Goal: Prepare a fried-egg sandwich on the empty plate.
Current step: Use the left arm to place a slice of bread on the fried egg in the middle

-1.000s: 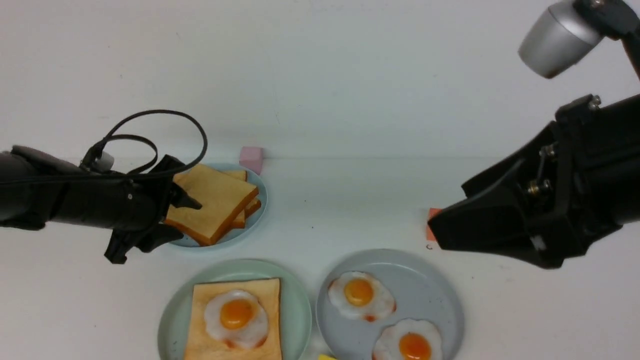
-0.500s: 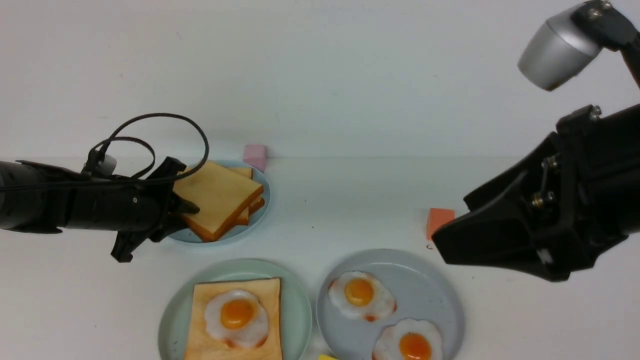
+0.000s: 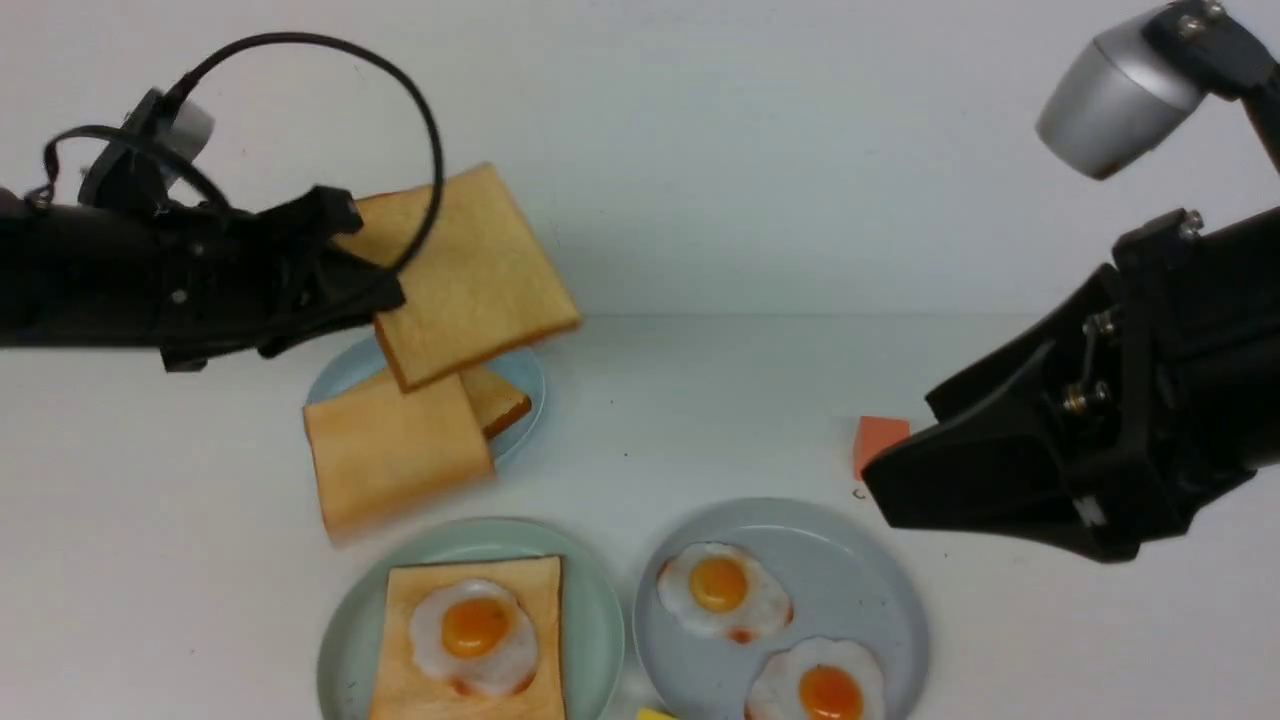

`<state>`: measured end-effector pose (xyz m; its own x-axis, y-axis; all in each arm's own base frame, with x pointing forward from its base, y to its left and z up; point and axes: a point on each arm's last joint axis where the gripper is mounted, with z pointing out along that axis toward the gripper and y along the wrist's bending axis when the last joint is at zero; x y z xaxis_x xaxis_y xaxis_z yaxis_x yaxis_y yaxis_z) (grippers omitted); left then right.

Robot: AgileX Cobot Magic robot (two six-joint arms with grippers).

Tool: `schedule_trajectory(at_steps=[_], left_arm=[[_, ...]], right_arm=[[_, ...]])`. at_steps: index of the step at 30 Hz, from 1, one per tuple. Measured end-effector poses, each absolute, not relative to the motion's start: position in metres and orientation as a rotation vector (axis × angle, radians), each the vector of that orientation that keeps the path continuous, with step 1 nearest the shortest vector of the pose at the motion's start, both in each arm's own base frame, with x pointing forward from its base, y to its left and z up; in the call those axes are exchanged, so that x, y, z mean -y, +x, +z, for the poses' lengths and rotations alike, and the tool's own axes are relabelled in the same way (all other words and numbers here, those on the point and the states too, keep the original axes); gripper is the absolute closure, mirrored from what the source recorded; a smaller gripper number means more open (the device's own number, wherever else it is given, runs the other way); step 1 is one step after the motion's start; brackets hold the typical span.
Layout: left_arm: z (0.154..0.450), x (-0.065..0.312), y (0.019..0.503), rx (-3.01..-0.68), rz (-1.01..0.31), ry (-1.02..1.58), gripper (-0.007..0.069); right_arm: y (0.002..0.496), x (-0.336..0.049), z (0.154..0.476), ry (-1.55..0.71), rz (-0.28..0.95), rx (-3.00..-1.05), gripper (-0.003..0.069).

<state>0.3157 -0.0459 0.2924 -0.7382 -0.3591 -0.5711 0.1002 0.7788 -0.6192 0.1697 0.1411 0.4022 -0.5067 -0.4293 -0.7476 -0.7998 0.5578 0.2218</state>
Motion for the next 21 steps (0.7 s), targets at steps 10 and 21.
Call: schedule_trajectory(at_steps=[10,21], left_arm=[[0.26,0.043,0.317,-2.471,-0.733,-0.065,0.0556],[0.183,0.047,0.302,-2.836,-0.808,0.085,0.0556]], right_arm=[[0.169,-0.142,0.403,-0.977,0.763,-2.147,0.0141],[0.169,-0.142,0.403,-0.976,0.766,-2.147,0.0141]])
